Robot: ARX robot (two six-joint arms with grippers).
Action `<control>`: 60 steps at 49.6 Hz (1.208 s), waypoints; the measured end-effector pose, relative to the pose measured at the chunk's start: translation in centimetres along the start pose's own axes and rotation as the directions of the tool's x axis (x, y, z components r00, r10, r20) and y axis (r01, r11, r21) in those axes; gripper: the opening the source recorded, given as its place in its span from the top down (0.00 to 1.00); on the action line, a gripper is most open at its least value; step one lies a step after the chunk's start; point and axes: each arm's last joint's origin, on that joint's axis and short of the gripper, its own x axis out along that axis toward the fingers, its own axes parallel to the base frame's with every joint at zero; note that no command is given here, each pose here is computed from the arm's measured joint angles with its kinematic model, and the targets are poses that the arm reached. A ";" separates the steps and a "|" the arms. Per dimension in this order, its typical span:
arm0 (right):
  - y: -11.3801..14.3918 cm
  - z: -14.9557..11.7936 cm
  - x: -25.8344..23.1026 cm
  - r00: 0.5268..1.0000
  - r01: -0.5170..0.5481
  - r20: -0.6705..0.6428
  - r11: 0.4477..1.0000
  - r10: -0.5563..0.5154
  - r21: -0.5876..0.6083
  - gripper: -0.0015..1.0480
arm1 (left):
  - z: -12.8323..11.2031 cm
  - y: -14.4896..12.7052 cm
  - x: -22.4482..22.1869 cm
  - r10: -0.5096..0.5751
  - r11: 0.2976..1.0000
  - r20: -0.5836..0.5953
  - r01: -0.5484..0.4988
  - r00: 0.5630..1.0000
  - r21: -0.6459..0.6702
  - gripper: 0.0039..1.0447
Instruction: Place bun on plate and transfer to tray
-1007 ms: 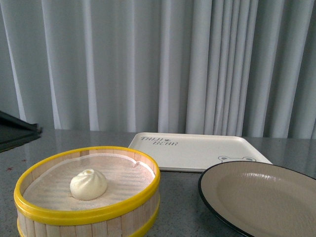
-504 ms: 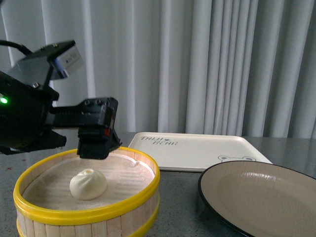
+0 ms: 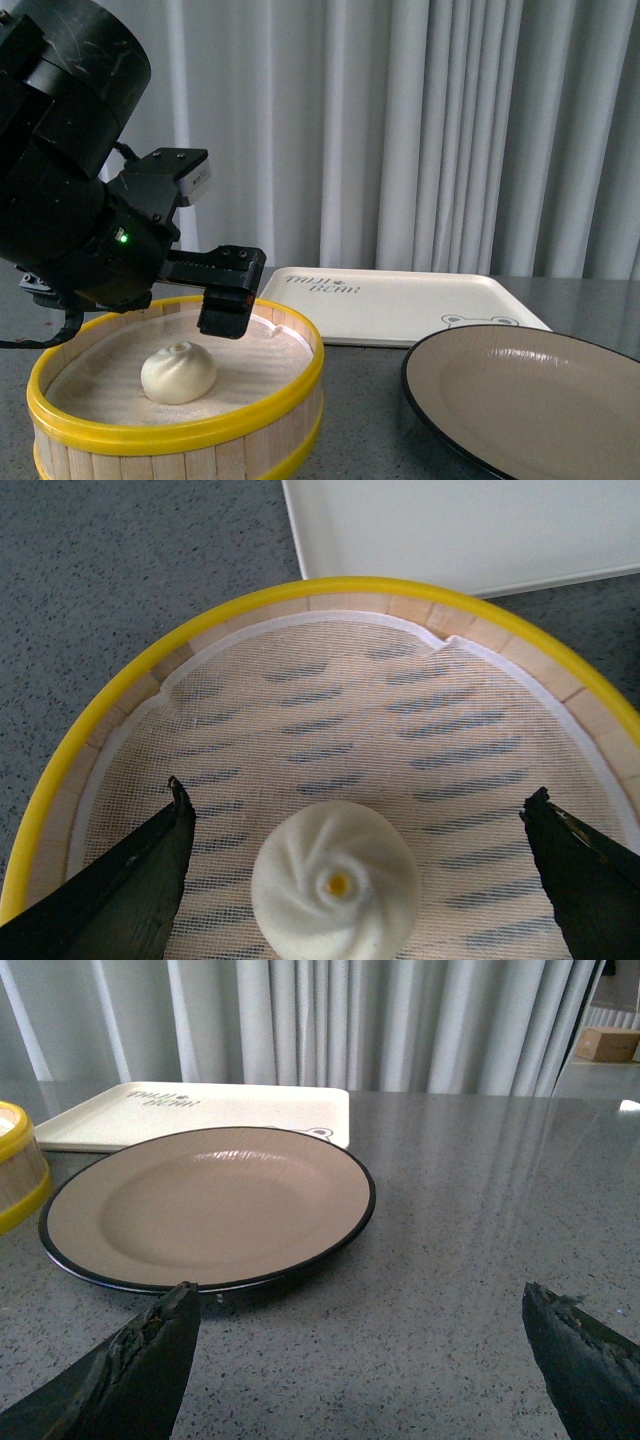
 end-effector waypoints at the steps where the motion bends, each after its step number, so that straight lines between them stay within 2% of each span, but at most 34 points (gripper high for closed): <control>1: 0.0 0.0 0.0 1.000 0.000 0.000 1.000 0.000 0.000 0.08 | 0.0 0.1 0.2 0.003 1.000 -0.006 -0.003 1.000 -0.002 0.06; 16: 0.0 0.0 0.0 1.000 0.000 0.000 1.000 0.000 0.000 0.08 | -0.4 1.3 1.3 0.038 0.999 -0.084 -0.040 0.996 -0.024 0.06; 48: 0.0 0.0 0.0 1.000 0.000 0.000 1.000 0.000 0.000 0.08 | -1.9 1.3 2.1 0.034 0.998 -0.155 -0.042 0.987 -0.048 0.06; 52: 0.0 0.0 0.0 1.000 0.000 0.000 1.000 0.000 0.000 0.08 | -1.9 1.3 2.1 0.031 0.998 -0.158 -0.039 0.987 -0.049 0.14; 60: 0.0 0.0 0.0 1.000 0.000 0.000 1.000 0.000 0.000 0.08 | -1.9 1.2 2.0 -0.001 0.998 -0.153 -0.009 0.988 -0.064 0.36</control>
